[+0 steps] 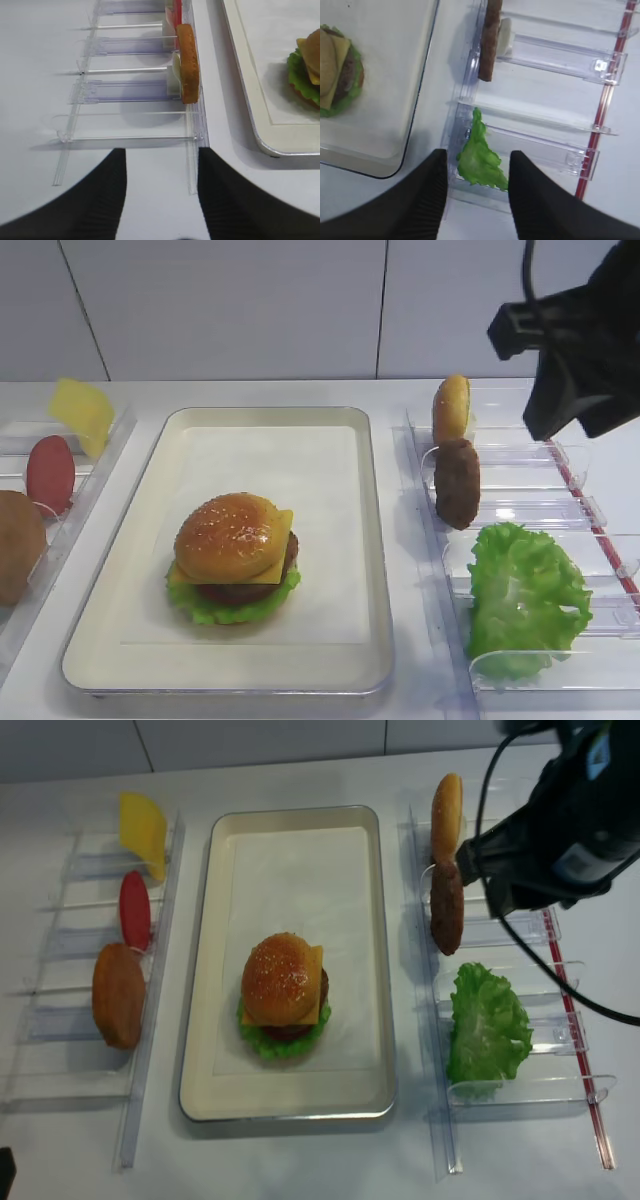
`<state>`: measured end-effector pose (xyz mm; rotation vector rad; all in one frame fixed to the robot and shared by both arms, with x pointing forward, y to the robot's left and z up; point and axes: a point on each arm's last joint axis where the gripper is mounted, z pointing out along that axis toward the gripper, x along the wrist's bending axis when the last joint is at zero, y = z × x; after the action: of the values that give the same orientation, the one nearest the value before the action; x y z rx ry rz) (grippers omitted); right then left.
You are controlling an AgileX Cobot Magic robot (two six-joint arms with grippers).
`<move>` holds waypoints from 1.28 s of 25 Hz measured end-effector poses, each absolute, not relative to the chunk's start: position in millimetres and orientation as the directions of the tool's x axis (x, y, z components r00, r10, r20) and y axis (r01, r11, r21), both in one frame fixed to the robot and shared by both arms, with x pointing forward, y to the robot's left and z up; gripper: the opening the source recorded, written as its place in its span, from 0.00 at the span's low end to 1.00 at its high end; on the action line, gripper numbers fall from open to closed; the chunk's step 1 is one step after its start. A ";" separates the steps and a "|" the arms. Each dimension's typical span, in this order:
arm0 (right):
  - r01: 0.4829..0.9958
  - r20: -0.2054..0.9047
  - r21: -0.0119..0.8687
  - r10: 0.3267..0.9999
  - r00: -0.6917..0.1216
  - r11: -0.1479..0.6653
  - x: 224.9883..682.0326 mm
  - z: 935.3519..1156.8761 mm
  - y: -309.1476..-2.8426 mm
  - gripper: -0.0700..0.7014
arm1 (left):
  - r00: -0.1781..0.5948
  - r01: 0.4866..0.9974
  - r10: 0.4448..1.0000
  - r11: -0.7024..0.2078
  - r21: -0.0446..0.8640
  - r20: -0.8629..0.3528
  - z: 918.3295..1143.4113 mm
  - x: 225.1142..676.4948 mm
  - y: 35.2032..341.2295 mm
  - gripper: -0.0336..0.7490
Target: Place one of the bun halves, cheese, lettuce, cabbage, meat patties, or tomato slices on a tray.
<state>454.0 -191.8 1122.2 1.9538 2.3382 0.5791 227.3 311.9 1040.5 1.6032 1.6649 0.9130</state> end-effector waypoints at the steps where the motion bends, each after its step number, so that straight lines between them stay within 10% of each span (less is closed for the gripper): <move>1: 0.936 0.199 0.325 0.957 -0.210 0.137 448.5 1125.8 -195.1 0.51 | -0.046 0.550 0.999 0.012 0.835 0.016 1040.5 227.3 311.9 0.47; 16: 0.849 0.159 0.513 0.958 -0.240 0.128 317.1 1110.0 -259.5 0.51 | -0.046 0.550 0.999 0.012 0.835 0.016 1040.5 227.3 311.9 0.47; 32: 0.531 0.061 0.842 0.964 -0.260 0.090 219.4 1109.3 -309.9 0.51 | -0.046 0.550 0.999 0.012 0.835 0.016 1040.5 227.3 311.9 0.47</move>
<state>219.4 -309.9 1109.3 1.4659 1.8487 1.0724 227.3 311.9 1040.5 1.6039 1.6645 0.9134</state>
